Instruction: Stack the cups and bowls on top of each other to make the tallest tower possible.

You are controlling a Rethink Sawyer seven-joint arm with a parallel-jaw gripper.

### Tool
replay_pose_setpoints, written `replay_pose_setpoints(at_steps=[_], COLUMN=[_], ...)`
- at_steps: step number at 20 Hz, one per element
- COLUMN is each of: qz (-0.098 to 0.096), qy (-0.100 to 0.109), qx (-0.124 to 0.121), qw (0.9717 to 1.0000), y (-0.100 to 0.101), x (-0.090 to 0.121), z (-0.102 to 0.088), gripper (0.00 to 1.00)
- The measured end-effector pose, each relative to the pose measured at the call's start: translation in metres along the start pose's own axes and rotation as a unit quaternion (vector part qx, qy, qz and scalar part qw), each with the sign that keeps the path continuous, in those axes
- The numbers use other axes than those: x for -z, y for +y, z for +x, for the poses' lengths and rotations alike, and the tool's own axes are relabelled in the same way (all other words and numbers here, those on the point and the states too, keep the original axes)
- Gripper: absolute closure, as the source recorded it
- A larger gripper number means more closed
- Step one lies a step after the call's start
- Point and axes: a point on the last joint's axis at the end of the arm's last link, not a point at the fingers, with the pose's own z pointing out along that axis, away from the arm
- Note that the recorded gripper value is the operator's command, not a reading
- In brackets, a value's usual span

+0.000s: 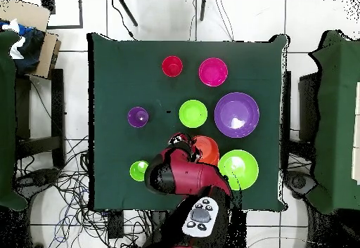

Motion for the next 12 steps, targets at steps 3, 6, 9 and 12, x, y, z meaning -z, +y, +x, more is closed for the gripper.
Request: replay_pose_setpoints(at_steps=[3,6,9,12], qz=[-0.001,-0.001,-0.002,-0.002], qy=[0.000,0.000,0.000,0.000], qx=[0.001,0.002,0.004,0.005], qw=[1.0000,1.0000,1.0000,1.0000], y=[0.0013,0.0022,0.0033,0.0043], x=[0.0006,0.0010,0.0015,0.0020], z=[0.0011,0.0020,0.0030,0.0039], gripper=[1.00,1.00,1.00,1.00])
